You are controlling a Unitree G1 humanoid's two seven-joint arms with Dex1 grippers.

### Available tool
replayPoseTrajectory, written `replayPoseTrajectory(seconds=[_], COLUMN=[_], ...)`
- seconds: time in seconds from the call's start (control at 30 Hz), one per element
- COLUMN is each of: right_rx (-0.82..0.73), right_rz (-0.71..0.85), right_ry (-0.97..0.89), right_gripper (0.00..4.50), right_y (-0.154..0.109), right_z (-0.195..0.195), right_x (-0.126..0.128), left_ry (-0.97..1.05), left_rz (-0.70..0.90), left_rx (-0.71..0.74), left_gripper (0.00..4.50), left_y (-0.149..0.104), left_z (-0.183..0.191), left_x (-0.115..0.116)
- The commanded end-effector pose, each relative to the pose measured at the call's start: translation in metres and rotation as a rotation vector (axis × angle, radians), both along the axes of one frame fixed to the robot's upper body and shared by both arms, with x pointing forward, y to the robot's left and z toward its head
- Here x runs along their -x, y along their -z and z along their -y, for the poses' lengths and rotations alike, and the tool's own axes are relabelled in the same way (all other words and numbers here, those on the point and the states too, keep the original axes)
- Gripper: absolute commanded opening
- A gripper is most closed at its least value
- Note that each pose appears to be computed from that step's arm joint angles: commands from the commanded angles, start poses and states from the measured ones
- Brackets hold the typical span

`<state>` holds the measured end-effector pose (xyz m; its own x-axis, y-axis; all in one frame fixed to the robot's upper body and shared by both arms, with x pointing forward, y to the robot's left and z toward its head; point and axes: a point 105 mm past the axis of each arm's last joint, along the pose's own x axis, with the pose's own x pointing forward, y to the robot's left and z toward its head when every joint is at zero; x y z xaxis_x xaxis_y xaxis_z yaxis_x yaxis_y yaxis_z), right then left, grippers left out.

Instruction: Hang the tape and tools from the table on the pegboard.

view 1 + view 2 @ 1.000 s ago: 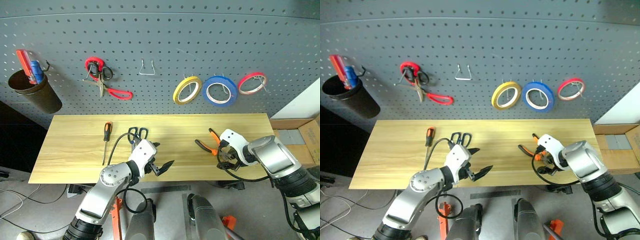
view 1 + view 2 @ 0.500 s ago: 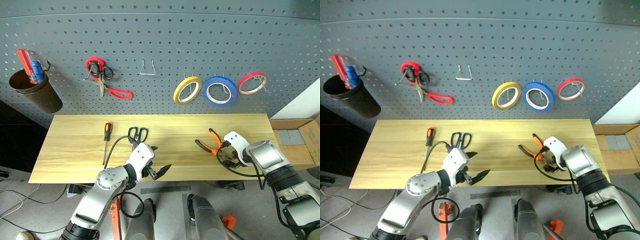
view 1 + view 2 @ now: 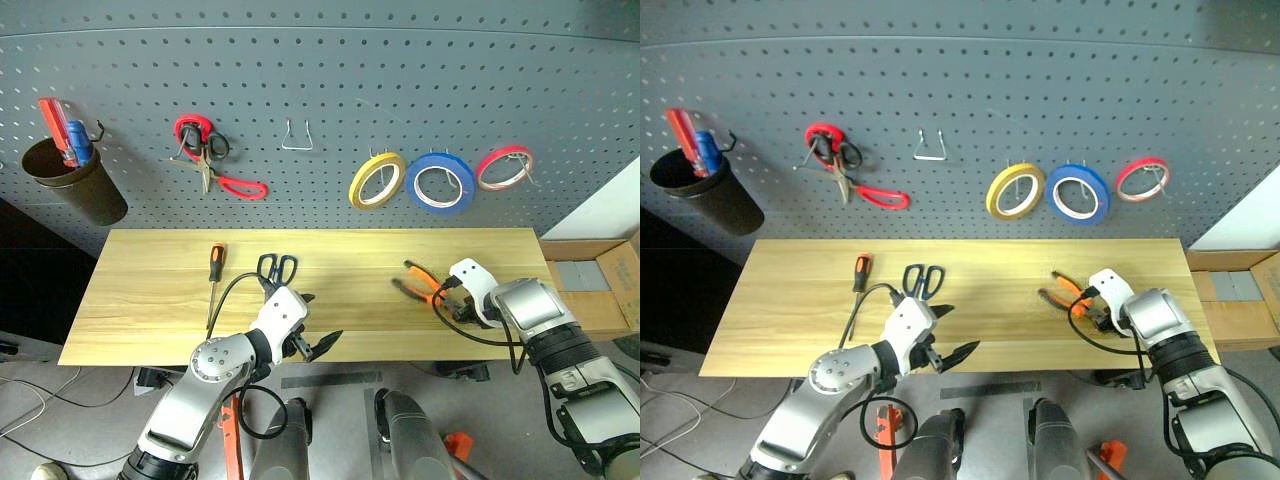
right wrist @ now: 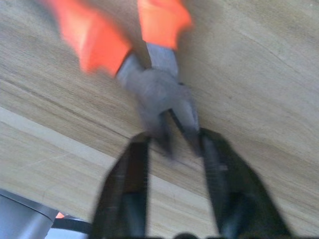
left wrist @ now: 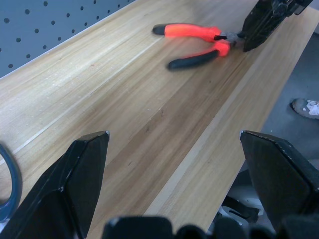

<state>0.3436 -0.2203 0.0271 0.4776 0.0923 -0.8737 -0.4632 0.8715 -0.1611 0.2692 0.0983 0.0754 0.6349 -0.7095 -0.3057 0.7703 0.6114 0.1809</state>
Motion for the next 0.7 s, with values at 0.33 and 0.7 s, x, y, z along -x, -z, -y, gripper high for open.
replayPoseTrajectory(seconds=[0.33, 0.7], right_rx=[0.017, 0.063], right_rz=[0.003, -0.012], right_ry=[-0.057, -0.034], right_gripper=[0.01, 0.01], right_y=[0.0, -0.017], right_z=[0.001, 0.016], right_x=[0.003, 0.004], left_ry=[0.032, 0.026], left_rz=[0.028, 0.033], left_rx=[0.037, 0.041], left_gripper=[4.5, 4.5], left_y=[-0.012, -0.011], left_z=[0.006, 0.007], left_x=[0.004, 0.001])
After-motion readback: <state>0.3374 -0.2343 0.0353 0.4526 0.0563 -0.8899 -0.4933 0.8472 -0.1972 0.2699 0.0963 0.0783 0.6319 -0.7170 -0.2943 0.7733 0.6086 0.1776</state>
